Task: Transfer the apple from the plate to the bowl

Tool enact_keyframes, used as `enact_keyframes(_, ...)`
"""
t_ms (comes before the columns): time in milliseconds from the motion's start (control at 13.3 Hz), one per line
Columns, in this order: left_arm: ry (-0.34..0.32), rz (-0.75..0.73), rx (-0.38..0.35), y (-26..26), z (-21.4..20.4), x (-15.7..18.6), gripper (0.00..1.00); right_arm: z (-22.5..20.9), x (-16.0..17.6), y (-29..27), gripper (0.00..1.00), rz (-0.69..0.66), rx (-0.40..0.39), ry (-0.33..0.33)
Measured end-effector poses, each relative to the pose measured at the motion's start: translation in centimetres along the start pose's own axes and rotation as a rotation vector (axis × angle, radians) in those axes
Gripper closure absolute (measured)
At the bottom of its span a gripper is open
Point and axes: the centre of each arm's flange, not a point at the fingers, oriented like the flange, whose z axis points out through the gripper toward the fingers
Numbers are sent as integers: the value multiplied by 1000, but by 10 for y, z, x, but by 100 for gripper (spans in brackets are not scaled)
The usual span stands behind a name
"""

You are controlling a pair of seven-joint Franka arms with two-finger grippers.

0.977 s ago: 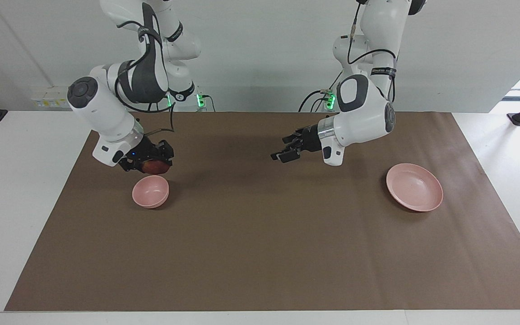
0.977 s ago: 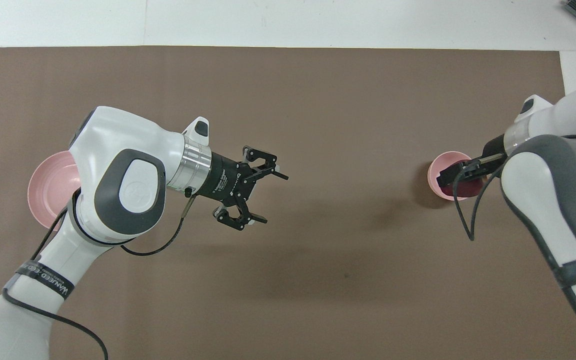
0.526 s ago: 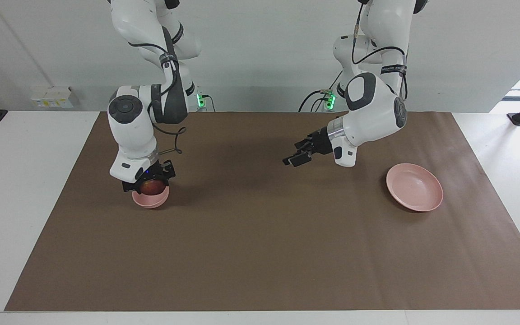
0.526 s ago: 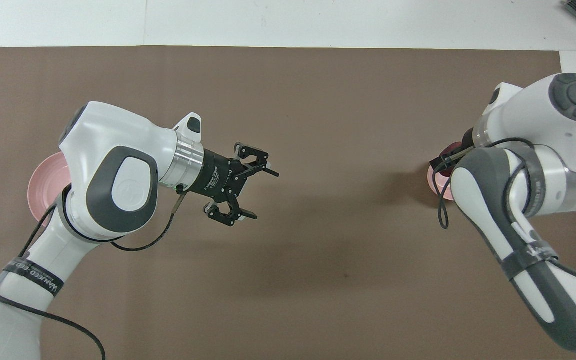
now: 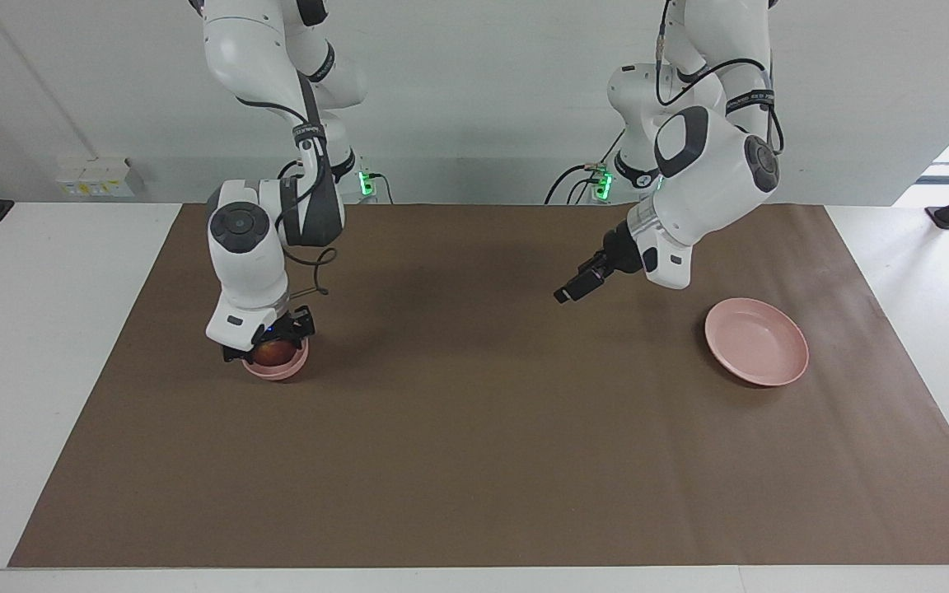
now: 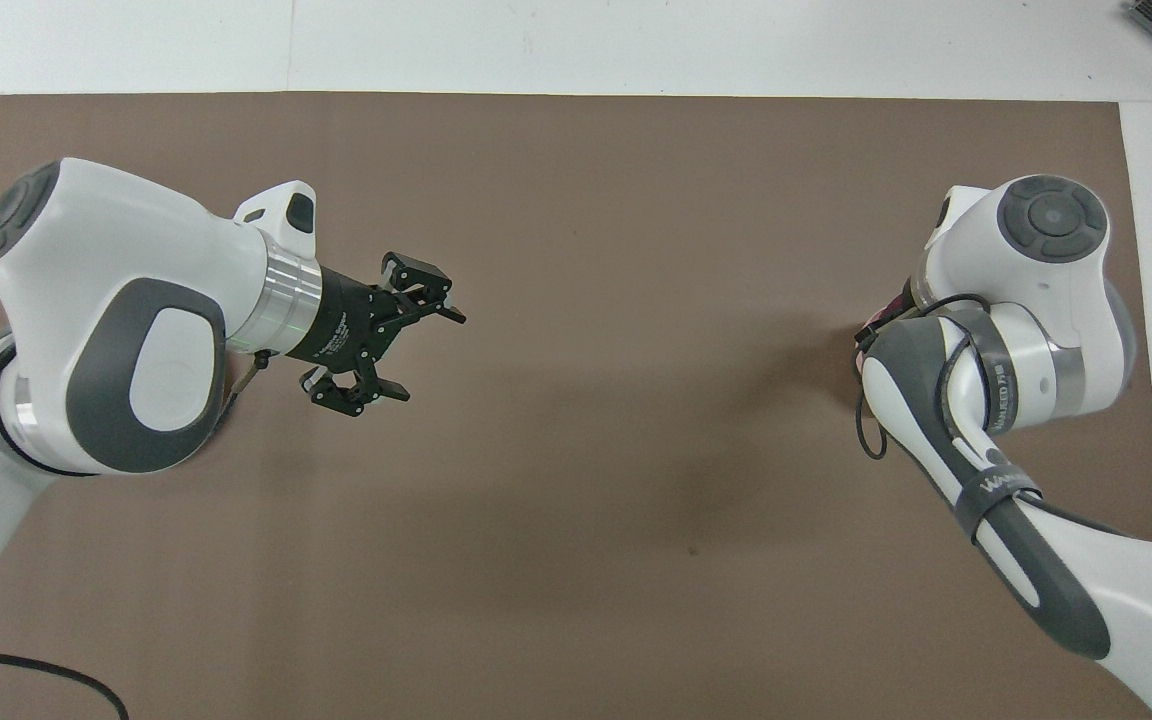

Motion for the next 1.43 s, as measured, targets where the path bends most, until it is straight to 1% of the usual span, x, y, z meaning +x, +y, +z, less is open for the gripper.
enact_keyframes(301,-2,119,21,-25,-22,32,0,12,-1,-1,11,-2,3,-3)
enact_keyframes(451,14,195,45,-38,-33,48,0,18,-3,1,11,2,5,-5)
enact_keyframes(677,76,344,122,-54,-45,66,0,22,-6,3,11,7,7,-10)
enact_keyframes(1053,113,529,199,-75,-68,89,0,29,-8,5,11,11,10,-14)
enact_keyframes(1429,183,757,348,-86,-99,105,0,32,-8,4,13,10,12,-19)
